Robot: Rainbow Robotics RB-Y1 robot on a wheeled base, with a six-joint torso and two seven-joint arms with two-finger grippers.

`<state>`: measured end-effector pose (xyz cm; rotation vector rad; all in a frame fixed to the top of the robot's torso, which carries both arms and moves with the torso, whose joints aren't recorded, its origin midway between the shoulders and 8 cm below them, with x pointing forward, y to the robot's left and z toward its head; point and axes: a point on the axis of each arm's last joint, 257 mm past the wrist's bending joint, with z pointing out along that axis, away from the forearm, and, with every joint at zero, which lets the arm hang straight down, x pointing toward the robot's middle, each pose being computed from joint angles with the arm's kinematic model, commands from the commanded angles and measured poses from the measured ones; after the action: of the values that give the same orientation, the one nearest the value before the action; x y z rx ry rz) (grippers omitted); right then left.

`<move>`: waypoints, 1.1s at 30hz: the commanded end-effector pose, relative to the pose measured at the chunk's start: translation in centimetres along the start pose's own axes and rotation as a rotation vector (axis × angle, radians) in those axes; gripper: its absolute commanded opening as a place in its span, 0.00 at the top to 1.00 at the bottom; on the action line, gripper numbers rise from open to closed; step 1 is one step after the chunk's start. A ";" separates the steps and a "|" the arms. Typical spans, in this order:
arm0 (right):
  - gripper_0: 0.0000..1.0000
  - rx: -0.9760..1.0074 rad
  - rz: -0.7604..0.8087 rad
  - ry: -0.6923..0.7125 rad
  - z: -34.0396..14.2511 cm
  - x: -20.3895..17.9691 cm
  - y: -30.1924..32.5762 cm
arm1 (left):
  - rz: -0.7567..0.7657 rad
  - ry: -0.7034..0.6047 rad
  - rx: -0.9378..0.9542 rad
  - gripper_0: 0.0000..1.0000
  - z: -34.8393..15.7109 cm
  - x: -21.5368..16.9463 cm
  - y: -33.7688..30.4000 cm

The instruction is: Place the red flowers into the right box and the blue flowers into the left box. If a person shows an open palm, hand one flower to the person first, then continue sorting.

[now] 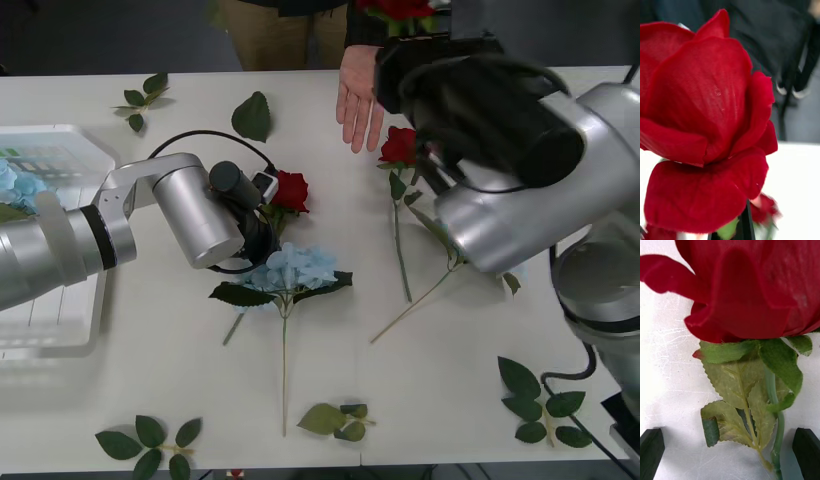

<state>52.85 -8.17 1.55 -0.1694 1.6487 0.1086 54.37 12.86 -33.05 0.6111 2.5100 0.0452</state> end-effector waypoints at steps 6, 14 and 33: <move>1.00 -0.069 0.212 -0.186 2.1 -2.9 5.2 | -0.030 -0.027 -0.014 0.00 -0.3 -1.6 -0.3; 1.00 -0.068 0.258 -0.241 3.1 -3.9 5.3 | -0.031 -0.031 -0.021 0.00 -0.3 -1.7 -0.1; 0.61 -0.061 0.269 -0.239 3.3 -3.9 4.9 | -0.055 -0.031 -0.024 0.00 -0.3 -1.6 0.1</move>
<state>56.15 -3.89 2.32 0.0101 1.4747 0.3123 54.66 12.94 -32.85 0.5590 2.5104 0.0422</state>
